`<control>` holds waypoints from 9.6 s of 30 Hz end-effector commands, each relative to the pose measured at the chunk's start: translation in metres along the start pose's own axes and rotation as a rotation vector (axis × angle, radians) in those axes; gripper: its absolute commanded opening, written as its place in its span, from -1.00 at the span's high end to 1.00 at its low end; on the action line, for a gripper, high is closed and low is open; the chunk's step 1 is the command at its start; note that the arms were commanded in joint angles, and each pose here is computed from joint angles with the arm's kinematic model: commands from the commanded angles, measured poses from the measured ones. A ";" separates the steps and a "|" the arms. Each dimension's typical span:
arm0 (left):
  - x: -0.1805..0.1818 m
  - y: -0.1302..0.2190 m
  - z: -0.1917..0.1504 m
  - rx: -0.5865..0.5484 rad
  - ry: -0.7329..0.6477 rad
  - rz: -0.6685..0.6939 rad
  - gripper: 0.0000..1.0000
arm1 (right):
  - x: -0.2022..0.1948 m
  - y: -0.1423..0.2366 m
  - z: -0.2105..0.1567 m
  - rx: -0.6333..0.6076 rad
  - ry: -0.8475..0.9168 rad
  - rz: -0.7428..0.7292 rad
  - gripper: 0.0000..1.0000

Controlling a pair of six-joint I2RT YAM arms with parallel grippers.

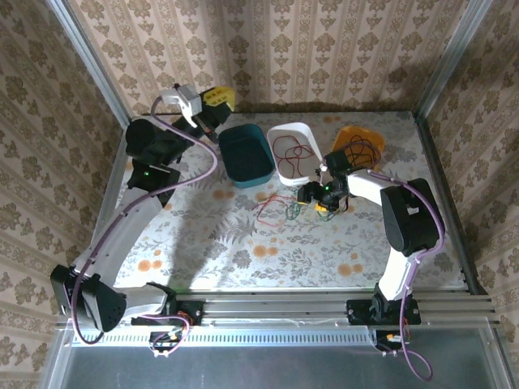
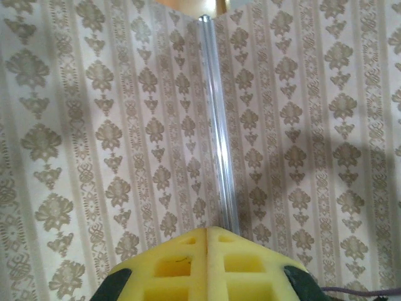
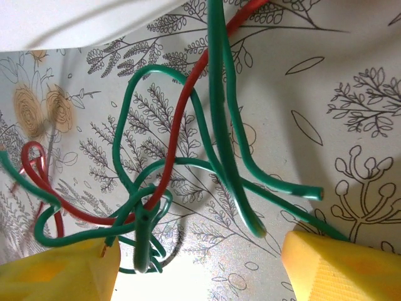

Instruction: Untangle the cables

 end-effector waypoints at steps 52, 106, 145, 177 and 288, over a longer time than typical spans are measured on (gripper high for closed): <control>-0.127 0.025 -0.370 0.995 -0.070 -0.268 1.00 | -0.037 0.022 -0.008 -0.065 -0.077 -0.112 -0.46; 0.043 -0.064 -0.391 0.951 0.126 0.346 1.00 | -0.029 0.138 0.034 -0.542 -0.155 -0.099 -0.49; 0.010 -0.070 -0.451 1.249 0.135 0.290 1.00 | -0.029 0.132 0.027 -0.496 -0.161 -0.081 -0.49; -0.179 -0.036 -0.400 0.977 0.105 -0.358 -0.54 | -0.067 0.074 -0.046 -0.156 -0.162 -0.165 -0.45; -0.121 0.094 -0.386 0.959 0.437 -0.124 1.00 | -0.154 0.155 -0.028 -0.511 -0.685 -0.434 1.00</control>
Point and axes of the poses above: each hand's point on the last joint's axis, 136 mm out from that joint toward the fingers, its own y axis back along the fingers, its own x axis along the line the jaws close on, z = x × y, the point moved 1 cm from there along y, back along the fingers, and after that the axes turned 6 degrees about -y, right-handed, at the moved point
